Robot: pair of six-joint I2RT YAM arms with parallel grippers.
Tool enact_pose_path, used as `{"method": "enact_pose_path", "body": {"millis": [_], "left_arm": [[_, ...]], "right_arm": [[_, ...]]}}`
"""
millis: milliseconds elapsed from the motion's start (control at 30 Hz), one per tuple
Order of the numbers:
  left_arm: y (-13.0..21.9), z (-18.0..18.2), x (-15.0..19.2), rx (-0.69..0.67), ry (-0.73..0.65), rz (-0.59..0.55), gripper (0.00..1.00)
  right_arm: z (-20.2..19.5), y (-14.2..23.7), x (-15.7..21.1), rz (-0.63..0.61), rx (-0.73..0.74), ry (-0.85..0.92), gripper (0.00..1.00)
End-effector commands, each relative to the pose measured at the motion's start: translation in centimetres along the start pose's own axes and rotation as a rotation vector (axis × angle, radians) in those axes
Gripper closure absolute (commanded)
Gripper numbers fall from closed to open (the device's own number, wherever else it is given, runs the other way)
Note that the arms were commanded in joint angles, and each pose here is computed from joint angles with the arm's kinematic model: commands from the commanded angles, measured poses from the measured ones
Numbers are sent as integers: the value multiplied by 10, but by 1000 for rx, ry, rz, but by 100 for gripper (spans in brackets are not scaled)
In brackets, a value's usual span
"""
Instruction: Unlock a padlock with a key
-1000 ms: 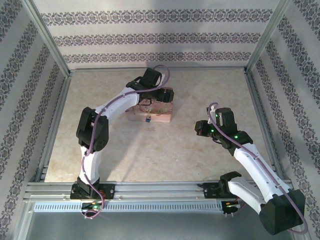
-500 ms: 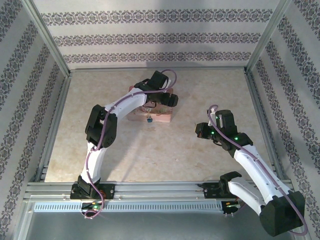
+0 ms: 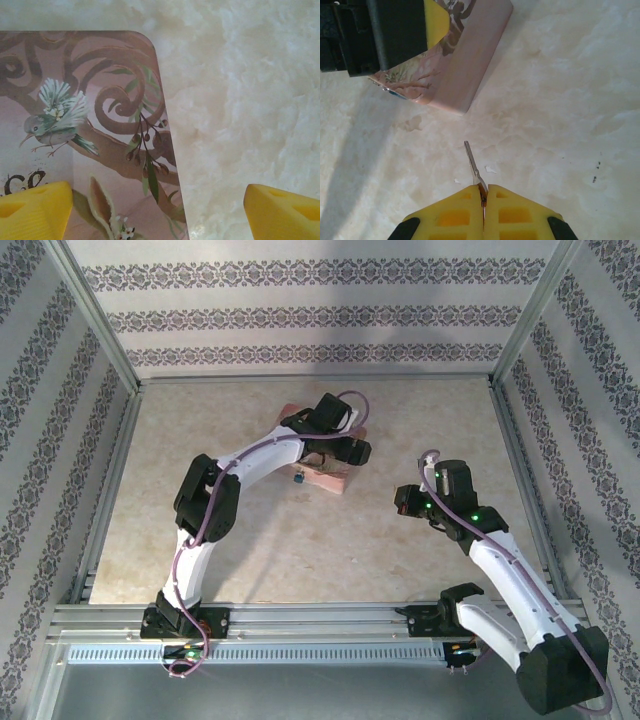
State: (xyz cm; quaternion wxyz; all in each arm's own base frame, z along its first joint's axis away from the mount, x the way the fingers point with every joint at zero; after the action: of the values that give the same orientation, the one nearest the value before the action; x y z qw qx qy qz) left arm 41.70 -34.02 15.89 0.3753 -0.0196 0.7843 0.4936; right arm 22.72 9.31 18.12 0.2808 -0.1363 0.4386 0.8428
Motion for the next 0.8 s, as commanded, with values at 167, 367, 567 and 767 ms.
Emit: {"method": "enact_pose_path", "body": {"millis": [167, 367, 567, 767], "left_arm": [[12, -28, -11, 77, -15, -6, 11], [64, -35, -38, 62, -47, -140, 10], [117, -25, -34, 34, -23, -268, 10], [158, -9, -2, -23, 18, -366, 9]], "right_arm": [[2, 1, -6, 4, -1, 12, 100], [7, 2, -9, 7, -20, 19, 100], [20, 3, -17, 9, -69, 35, 100], [42, 4, -25, 25, -151, 67, 100]]}}
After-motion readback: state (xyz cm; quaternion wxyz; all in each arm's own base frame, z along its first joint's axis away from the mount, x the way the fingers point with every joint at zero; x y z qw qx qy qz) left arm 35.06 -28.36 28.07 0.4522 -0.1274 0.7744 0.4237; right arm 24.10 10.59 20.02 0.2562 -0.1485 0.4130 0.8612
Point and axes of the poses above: each hand's point on the last joint's axis, 136 mm out from that joint toward the fingers, its own y axis back along the fingers, its own z axis along the line the jaws close on, x = y × z, the point moved 5 cm from there along y, back along the fingers, and after that the axes turned 6 degrees about -y, right-handed, at the moved point
